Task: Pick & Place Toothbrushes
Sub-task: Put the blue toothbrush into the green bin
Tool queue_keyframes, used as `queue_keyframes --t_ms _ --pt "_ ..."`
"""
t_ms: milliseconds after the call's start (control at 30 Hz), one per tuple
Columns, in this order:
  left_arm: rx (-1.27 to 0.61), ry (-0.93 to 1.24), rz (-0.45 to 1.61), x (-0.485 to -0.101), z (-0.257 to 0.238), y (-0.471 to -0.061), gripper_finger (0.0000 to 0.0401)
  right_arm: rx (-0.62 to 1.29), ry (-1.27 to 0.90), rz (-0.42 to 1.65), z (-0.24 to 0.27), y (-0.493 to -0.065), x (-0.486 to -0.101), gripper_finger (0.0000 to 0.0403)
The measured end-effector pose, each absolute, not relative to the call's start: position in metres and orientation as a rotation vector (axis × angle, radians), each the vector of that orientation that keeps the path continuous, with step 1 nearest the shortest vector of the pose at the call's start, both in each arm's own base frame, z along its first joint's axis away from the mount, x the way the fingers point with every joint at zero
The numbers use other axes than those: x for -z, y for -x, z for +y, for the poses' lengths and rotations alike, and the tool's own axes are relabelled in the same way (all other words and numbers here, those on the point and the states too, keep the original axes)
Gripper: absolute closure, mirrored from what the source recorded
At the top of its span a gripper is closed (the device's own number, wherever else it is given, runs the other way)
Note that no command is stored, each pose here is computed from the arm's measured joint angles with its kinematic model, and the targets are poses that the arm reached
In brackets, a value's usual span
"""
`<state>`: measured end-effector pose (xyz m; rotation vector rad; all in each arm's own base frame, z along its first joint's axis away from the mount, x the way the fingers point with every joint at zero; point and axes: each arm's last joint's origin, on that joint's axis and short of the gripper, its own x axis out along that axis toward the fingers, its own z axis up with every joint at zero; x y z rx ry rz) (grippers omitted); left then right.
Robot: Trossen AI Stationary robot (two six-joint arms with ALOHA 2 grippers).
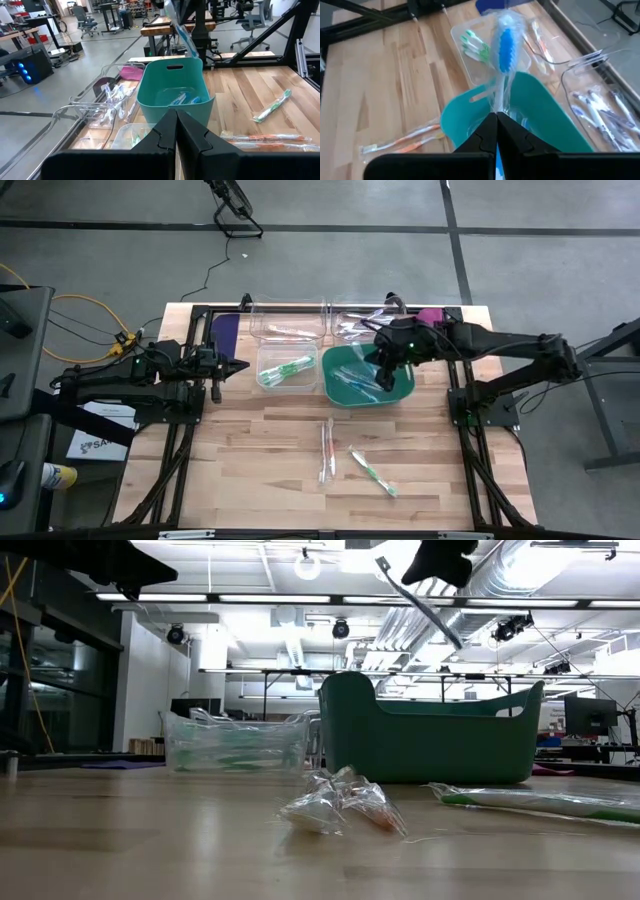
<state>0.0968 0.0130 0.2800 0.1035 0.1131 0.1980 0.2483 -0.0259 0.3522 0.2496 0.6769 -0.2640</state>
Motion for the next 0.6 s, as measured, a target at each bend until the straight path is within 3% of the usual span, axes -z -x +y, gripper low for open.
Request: queue_keyframes --t_ms 333,600 --pt "-0.227 -0.105 0.115 -0.28 0.014 -0.097 0.0398 0.268 -0.193 0.686 -0.035 -0.237 -0.387 0.0401" --pt "-0.239 -0.102 0.142 -0.277 0.014 -0.096 0.0398 0.26 -0.174 0.926 -0.046 -0.248 -0.375 0.0401"
